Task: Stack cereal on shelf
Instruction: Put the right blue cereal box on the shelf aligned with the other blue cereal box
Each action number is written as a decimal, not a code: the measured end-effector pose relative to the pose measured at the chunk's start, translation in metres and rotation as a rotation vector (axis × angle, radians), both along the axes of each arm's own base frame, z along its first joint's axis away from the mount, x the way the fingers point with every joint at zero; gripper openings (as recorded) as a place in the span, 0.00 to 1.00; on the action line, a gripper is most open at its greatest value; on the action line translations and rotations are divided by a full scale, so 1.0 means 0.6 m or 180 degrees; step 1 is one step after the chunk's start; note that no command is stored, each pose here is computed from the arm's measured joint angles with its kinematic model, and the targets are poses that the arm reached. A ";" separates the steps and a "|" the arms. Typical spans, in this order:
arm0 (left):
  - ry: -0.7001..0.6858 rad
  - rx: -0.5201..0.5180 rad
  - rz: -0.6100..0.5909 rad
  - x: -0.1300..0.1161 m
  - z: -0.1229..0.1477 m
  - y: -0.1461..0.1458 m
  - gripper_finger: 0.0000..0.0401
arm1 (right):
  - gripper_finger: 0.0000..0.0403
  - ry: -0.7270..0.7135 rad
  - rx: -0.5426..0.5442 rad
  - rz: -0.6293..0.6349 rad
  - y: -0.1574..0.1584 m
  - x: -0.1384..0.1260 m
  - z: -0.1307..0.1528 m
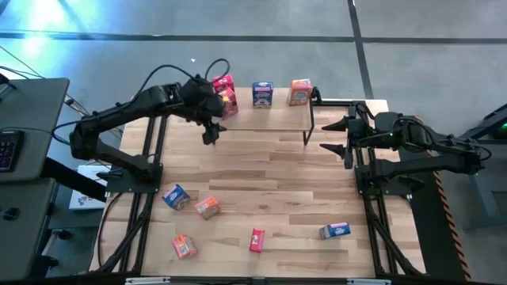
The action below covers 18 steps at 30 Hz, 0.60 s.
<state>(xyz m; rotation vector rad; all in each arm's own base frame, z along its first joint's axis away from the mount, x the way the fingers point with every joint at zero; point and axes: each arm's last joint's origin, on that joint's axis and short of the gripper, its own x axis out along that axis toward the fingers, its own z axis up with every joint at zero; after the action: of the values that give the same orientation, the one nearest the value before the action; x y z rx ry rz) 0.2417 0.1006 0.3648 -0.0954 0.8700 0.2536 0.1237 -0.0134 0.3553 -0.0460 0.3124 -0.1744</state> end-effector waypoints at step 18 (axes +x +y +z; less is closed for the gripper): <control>-0.0581 -0.0398 -0.0330 0.049 0.018 -0.118 0.61 | 0.64 -0.0001 0.0000 -0.0001 0.000 0.000 0.000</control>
<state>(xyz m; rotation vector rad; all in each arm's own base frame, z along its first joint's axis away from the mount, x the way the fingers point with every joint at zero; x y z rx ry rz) 0.2714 0.0299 0.3759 -0.1864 0.7064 0.0915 0.1237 -0.0134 0.3554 -0.0459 0.3120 -0.1748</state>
